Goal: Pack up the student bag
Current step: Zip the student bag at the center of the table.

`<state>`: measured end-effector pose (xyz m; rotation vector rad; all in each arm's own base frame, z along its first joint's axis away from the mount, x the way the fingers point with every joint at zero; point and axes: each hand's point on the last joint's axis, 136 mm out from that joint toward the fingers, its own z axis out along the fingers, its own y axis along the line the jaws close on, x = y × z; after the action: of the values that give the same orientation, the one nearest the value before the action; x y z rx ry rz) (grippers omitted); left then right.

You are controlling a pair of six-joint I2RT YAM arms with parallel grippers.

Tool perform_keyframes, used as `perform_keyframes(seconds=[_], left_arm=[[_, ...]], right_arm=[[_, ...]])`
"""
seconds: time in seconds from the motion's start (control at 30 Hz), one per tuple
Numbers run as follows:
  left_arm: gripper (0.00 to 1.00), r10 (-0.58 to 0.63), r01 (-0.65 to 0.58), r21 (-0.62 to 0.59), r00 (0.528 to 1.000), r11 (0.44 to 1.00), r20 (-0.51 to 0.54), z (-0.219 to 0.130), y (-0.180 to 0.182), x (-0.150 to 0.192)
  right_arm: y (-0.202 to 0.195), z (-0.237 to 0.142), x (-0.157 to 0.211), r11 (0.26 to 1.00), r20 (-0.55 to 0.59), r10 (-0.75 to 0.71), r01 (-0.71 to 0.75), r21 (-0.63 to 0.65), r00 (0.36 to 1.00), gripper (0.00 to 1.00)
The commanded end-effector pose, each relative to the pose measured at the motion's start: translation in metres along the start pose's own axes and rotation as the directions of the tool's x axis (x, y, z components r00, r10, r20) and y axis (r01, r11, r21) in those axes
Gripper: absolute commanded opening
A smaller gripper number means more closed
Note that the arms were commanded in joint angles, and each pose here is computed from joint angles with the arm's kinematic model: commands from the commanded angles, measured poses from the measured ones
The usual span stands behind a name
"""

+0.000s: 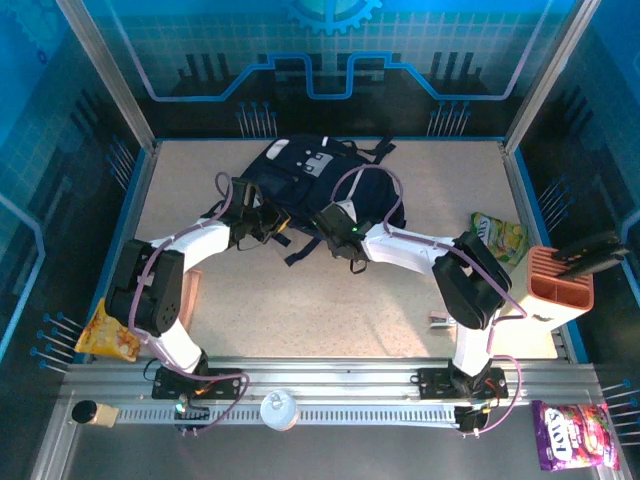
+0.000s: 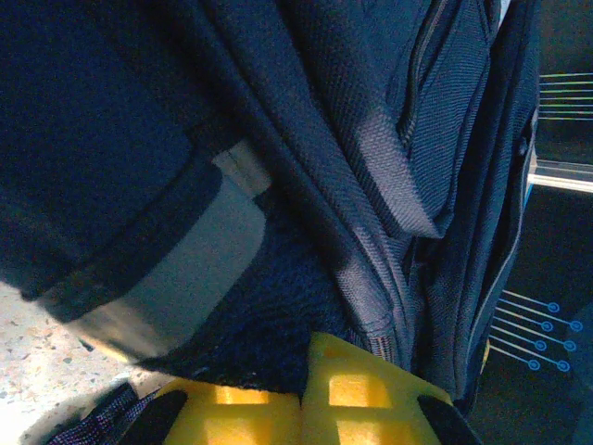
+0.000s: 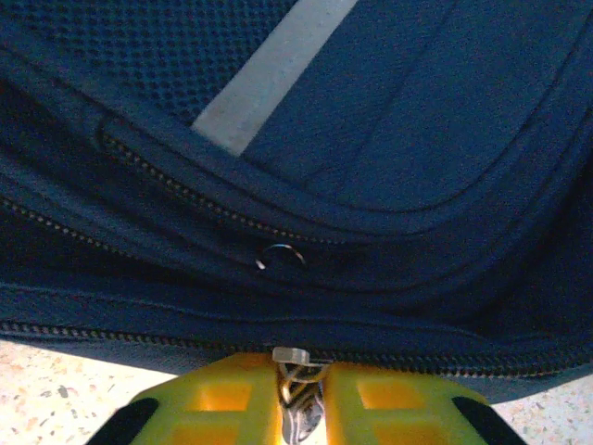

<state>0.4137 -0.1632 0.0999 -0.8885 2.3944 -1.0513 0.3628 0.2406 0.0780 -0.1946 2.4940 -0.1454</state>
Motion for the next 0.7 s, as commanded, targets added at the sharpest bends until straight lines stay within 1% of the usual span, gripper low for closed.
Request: perform_keyframes(seconds=[0.0,0.17,0.23,0.33,0.4,0.47,0.53,0.6,0.67], left_arm=[[0.00,0.041,-0.042,0.052,0.999,0.998,0.018,-0.006,-0.017,-0.013],[0.00,0.034,-0.035,0.044,0.999,0.998,0.025,-0.008,-0.011,-0.019],[0.00,0.035,-0.036,0.045,0.999,0.998,0.024,-0.008,-0.011,-0.020],[0.00,0.041,-0.043,0.048,0.999,0.998,0.026,-0.009,-0.013,-0.021],[0.00,0.044,-0.045,0.042,0.999,0.998,0.028,-0.008,-0.012,-0.022],[0.00,0.047,-0.049,0.035,0.998,0.998,0.035,-0.008,-0.010,-0.025],[0.00,0.053,-0.054,0.025,0.998,0.998,0.044,-0.010,-0.008,-0.032],[0.00,0.061,-0.061,0.010,0.997,0.998,0.055,-0.012,-0.005,-0.039],[0.00,0.071,-0.071,0.000,0.996,0.998,0.063,-0.014,-0.003,-0.046]], right_arm=[[-0.035,-0.003,0.005,0.993,0.006,0.100,-0.100,0.061,0.995,0.11],[-0.064,0.001,0.018,0.987,-0.013,0.136,-0.135,0.090,0.991,0.10],[-0.067,0.002,0.019,0.989,-0.015,0.123,-0.121,0.083,0.992,0.06],[-0.061,0.002,0.013,0.996,-0.007,0.080,-0.080,0.037,0.997,0.01],[-0.062,0.001,0.009,0.997,-0.003,0.069,-0.069,0.036,0.998,0.00],[-0.072,0.000,0.008,0.995,-0.002,0.087,-0.087,0.057,0.996,0.00],[-0.090,0.001,0.012,0.987,-0.011,0.136,-0.135,0.088,0.991,0.00],[-0.107,0.000,0.015,0.977,-0.013,0.196,-0.194,0.088,0.981,0.00],[-0.109,-0.003,0.014,0.981,0.002,0.183,-0.182,0.065,0.983,0.00]])
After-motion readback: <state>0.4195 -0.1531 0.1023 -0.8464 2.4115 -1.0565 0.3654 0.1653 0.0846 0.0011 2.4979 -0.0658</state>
